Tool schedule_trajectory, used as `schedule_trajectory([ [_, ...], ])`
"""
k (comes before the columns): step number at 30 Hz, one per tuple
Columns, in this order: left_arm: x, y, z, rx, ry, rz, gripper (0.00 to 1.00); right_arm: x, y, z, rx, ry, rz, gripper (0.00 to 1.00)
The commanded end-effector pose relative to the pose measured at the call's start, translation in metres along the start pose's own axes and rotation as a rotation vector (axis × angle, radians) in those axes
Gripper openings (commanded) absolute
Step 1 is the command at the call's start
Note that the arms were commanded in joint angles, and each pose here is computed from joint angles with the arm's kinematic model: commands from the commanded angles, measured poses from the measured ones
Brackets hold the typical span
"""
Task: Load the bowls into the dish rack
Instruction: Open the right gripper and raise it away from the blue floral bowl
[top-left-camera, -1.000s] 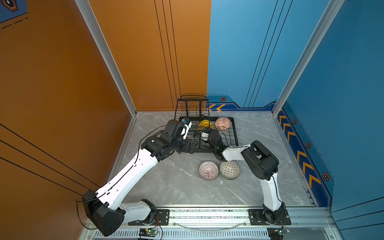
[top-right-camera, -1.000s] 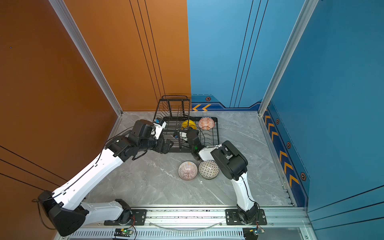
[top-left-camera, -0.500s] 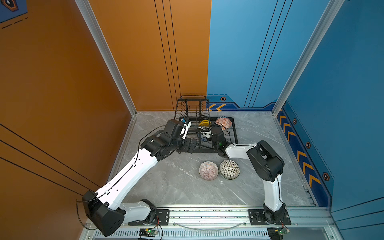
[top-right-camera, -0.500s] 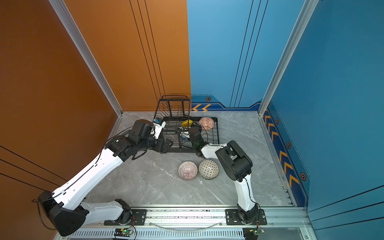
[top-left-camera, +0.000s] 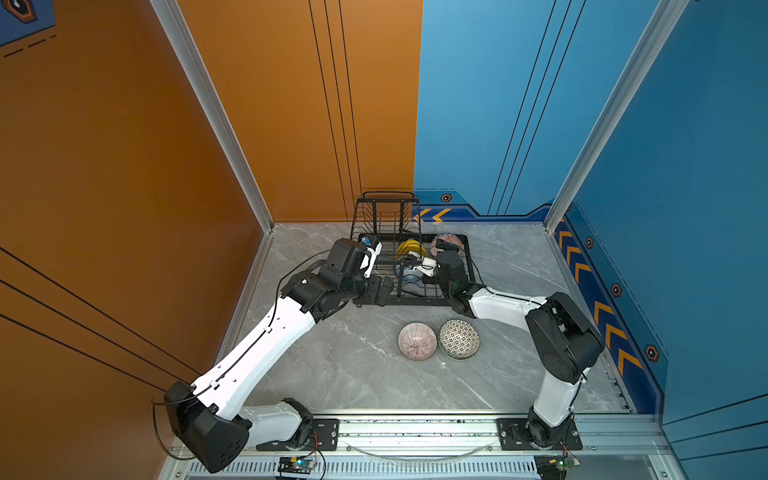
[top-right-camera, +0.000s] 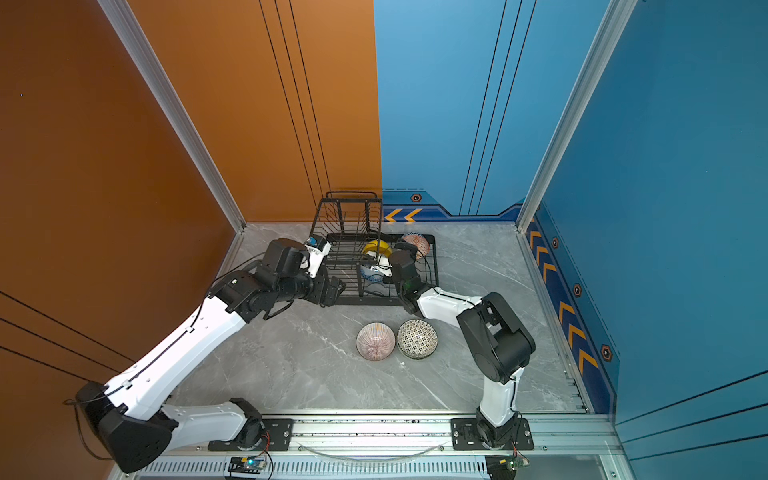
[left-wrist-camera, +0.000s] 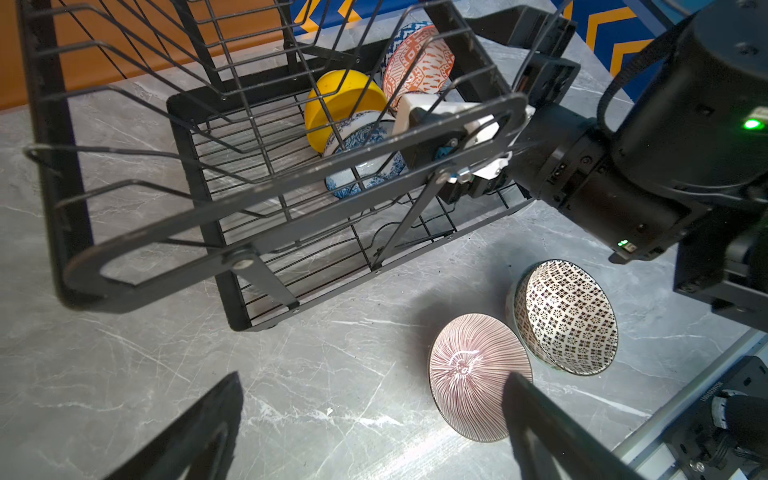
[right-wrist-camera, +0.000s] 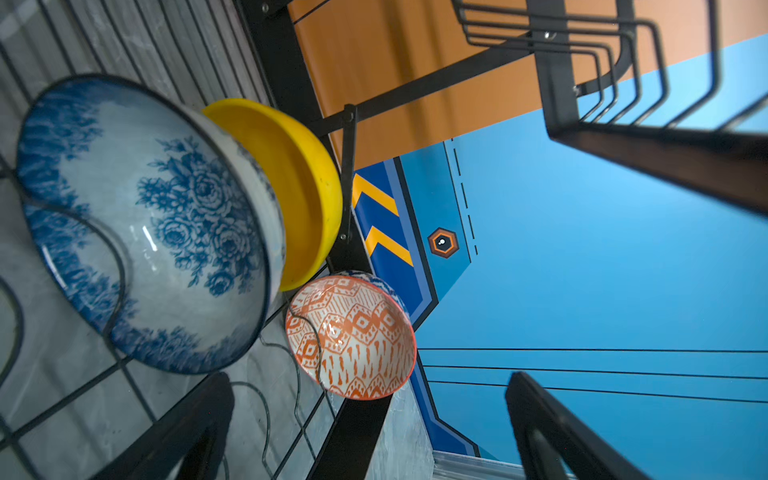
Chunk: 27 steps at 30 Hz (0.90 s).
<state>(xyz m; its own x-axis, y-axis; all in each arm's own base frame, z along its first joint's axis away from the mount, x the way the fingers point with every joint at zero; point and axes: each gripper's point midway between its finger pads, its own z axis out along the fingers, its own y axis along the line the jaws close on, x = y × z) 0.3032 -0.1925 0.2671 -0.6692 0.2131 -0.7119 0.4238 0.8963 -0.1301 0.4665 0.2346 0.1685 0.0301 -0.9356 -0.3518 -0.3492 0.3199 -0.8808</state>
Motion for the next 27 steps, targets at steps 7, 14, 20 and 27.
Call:
schedule_trajectory([
  [7,-0.002,0.007,0.0,-0.011,-0.011,0.014,0.98,0.036,-0.004,-0.033,-0.037,0.122,-0.053,1.0],
  [14,-0.009,0.009,-0.007,-0.026,-0.033,0.008,0.98,0.052,-0.014,-0.062,-0.042,0.143,-0.016,1.0],
  [20,-0.001,0.011,-0.008,-0.039,-0.025,-0.026,0.98,0.058,-0.034,-0.107,-0.108,0.137,0.181,1.0],
  [27,0.013,0.006,-0.007,-0.043,-0.008,-0.061,0.98,0.059,-0.07,-0.146,-0.108,0.173,0.517,1.0],
])
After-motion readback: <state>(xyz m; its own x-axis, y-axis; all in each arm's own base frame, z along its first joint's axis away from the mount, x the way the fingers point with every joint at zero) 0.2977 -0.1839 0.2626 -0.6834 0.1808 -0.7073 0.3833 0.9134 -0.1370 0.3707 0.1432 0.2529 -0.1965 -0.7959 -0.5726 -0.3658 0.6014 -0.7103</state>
